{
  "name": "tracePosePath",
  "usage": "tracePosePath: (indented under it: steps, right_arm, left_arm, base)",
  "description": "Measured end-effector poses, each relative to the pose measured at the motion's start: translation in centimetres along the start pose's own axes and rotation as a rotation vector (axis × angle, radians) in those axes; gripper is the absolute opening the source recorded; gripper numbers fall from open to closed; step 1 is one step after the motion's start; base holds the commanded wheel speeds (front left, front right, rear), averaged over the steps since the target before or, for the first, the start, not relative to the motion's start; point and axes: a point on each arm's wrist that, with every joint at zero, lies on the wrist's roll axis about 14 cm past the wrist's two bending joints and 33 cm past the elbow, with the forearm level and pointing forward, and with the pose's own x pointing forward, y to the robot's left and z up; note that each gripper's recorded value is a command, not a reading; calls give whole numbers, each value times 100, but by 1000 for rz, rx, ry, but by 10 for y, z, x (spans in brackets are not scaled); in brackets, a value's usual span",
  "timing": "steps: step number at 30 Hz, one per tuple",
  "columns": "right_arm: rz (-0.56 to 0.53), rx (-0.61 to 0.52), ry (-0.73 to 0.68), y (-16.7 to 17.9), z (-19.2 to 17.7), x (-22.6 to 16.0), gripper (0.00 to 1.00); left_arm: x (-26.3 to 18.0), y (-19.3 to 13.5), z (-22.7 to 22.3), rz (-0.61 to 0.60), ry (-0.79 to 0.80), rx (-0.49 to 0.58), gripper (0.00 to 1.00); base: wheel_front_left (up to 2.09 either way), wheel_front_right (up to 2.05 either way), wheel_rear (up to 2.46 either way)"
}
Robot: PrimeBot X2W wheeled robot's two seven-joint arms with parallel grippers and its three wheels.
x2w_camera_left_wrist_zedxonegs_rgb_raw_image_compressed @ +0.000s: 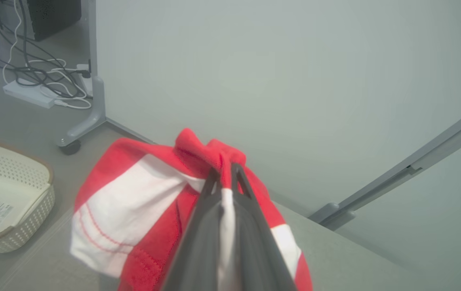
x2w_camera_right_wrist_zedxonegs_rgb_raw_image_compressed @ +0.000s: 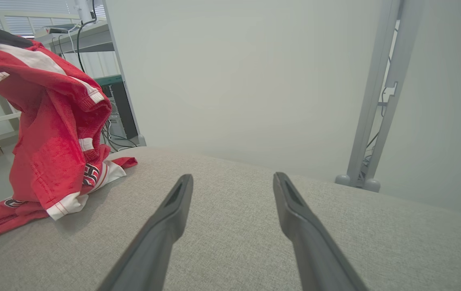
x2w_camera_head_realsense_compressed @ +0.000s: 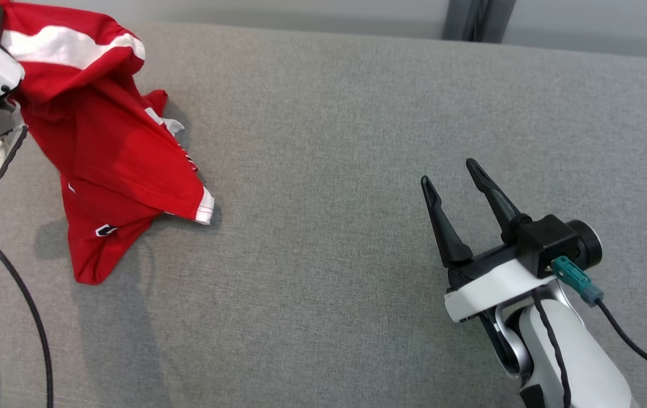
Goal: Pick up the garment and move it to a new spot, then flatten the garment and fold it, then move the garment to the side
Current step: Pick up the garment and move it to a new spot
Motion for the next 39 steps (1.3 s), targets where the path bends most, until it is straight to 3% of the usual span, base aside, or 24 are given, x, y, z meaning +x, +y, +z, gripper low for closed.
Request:
tracePosePath:
  steps: [9, 19, 30, 39]
  right_arm:
    - [-20, -16, -34, 6, 22, -19, 100]
    - [-114, -33, -106, -12, 54, -45, 100]
    - [-237, -70, -146, -44, 72, -78, 100]
    - [-360, -112, -164, -78, 83, -108, 100]
  left_arm:
    - [-44, -55, 78, -181, -325, -99, 0]
    - [-90, -95, 92, -332, -485, -171, 0]
    - [-83, -134, 13, -422, -331, -237, 0]
    - [-87, -198, -81, -561, -134, -219, 0]
  base:
    - [0, 0, 0]
    - [0, 0, 0]
    - [0, 0, 0]
    - [0, 0, 0]
